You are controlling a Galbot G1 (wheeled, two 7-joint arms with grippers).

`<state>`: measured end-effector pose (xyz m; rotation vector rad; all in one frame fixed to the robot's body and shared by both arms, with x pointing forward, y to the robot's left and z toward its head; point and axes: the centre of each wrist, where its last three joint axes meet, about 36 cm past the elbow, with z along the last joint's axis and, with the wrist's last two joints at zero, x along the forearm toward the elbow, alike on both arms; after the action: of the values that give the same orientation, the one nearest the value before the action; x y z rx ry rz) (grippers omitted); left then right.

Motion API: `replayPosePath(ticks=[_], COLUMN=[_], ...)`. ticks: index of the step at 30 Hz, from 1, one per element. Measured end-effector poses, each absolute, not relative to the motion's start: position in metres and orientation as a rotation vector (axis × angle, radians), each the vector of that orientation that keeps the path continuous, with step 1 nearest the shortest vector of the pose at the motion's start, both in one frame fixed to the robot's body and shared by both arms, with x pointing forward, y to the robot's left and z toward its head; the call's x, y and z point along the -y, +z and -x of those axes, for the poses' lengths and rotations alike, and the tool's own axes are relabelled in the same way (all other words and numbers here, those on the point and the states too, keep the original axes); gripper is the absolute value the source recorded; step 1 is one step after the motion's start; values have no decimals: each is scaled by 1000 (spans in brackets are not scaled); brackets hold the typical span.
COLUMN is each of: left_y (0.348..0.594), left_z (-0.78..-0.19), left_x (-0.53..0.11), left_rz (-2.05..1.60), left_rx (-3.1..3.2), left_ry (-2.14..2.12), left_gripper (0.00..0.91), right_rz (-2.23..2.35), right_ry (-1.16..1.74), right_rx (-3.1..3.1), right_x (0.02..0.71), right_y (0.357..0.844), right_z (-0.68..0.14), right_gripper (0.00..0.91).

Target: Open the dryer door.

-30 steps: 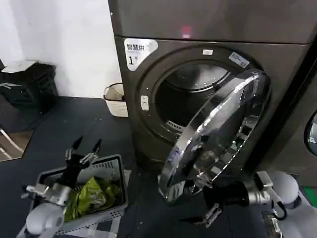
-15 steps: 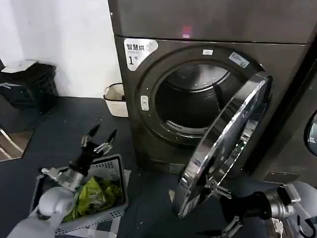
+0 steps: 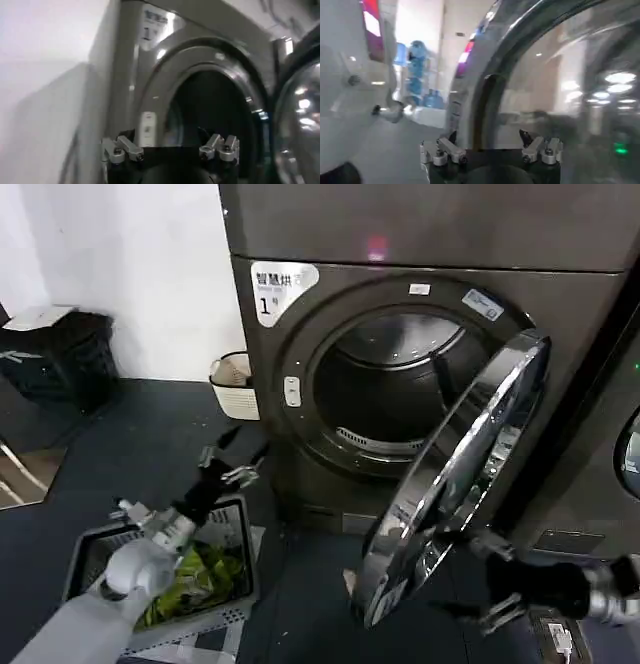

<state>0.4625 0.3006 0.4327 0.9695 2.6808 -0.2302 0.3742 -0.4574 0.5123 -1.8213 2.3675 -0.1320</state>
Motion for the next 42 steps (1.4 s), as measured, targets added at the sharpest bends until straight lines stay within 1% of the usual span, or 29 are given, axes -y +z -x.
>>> replayPosePath(ticks=[6,14,21,34,42], left_y=[435,435,439,425,413], left_z=[-467,-471,-467,-455,-443], left_x=[-279,-248,-223,-205,-183], left_rz=[-1128,-1333,-1461,-1589,-1701], left_rx=[-2612,-2525,-2458,-2452,-2411], left_ry=[-262,-276,-308,-303,-329], left_gripper=[907,907,907,907,907], right_rz=[1624,1296,992,484,302], right_ry=[-181,-201,-268,-478,-607], right_rx=[-2461,-2599,-2655,-2705,-2724], right_x=[495,530,559,591,602], right_y=[523,525,542,574,591], right_z=[-358,-328,-298,-229,-177], right_gripper=[907,907,907,907,907])
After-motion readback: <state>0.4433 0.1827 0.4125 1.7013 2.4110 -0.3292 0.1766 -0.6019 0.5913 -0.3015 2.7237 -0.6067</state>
